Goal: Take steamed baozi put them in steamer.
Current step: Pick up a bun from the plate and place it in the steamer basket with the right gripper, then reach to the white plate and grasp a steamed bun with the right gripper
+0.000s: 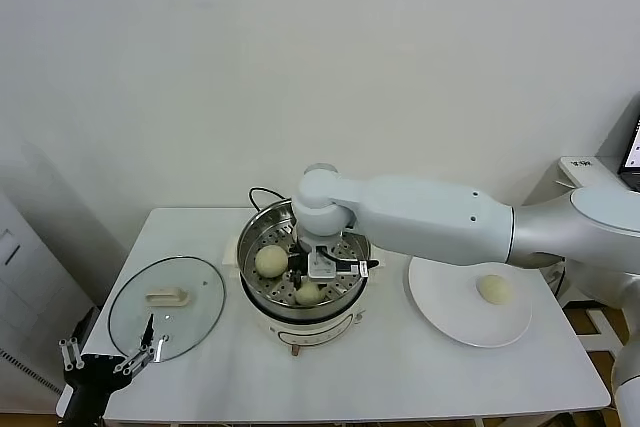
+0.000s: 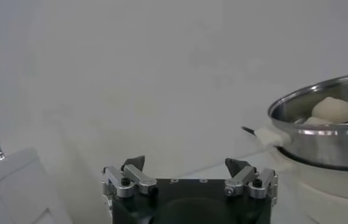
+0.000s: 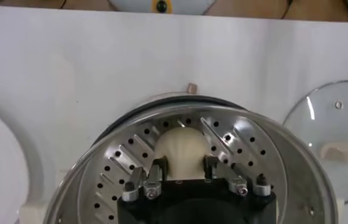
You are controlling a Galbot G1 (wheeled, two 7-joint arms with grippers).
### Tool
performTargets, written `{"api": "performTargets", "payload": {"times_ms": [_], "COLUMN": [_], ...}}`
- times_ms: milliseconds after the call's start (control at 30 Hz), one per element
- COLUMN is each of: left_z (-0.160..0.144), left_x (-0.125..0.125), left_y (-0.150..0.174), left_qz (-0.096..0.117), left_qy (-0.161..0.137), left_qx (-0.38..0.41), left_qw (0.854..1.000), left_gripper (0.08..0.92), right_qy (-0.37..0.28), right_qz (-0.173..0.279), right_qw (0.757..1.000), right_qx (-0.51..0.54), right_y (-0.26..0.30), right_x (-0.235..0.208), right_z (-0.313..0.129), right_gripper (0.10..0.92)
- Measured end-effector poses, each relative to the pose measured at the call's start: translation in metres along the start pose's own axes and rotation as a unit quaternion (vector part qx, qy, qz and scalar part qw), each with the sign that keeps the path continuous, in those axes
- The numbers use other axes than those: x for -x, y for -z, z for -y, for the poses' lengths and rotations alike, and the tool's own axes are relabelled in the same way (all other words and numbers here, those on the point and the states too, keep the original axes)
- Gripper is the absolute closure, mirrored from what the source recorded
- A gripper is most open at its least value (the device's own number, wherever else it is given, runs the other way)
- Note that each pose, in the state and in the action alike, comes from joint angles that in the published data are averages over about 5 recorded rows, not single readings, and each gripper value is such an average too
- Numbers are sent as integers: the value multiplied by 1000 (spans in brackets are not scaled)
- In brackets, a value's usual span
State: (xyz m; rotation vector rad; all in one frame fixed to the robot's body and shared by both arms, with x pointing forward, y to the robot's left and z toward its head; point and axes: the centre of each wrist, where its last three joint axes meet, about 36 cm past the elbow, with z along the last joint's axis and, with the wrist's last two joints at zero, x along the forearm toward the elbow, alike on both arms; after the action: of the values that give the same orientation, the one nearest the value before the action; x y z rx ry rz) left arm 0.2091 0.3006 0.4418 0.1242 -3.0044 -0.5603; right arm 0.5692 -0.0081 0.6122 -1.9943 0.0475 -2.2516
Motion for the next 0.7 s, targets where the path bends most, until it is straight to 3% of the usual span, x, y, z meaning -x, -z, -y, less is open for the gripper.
{"api": "performTargets", "payload": {"times_ms": [267, 400, 533, 700], "left_z": [0, 0, 1, 3], "left_x": [1, 2, 4, 4], "left_y": [1, 2, 3, 3], "left_qz": [1, 4, 6, 8], "left_qy": [0, 0, -1, -3], "left_qx": [0, 0, 0, -1], "left_qw": [1000, 1000, 1000, 1000], "left_gripper": [177, 177, 177, 177], "right_qy": [-23, -49, -71, -75], "right_qz": [-19, -35, -39, -43], "right_qw": [999, 991, 965, 909], "right_qx": [41, 118, 248, 407], "right_y": [-20, -42, -70, -101], "right_x": [-30, -57, -78, -92], "right_z": [-12, -36, -79, -154], "right_gripper": [253, 205, 200, 200]}}
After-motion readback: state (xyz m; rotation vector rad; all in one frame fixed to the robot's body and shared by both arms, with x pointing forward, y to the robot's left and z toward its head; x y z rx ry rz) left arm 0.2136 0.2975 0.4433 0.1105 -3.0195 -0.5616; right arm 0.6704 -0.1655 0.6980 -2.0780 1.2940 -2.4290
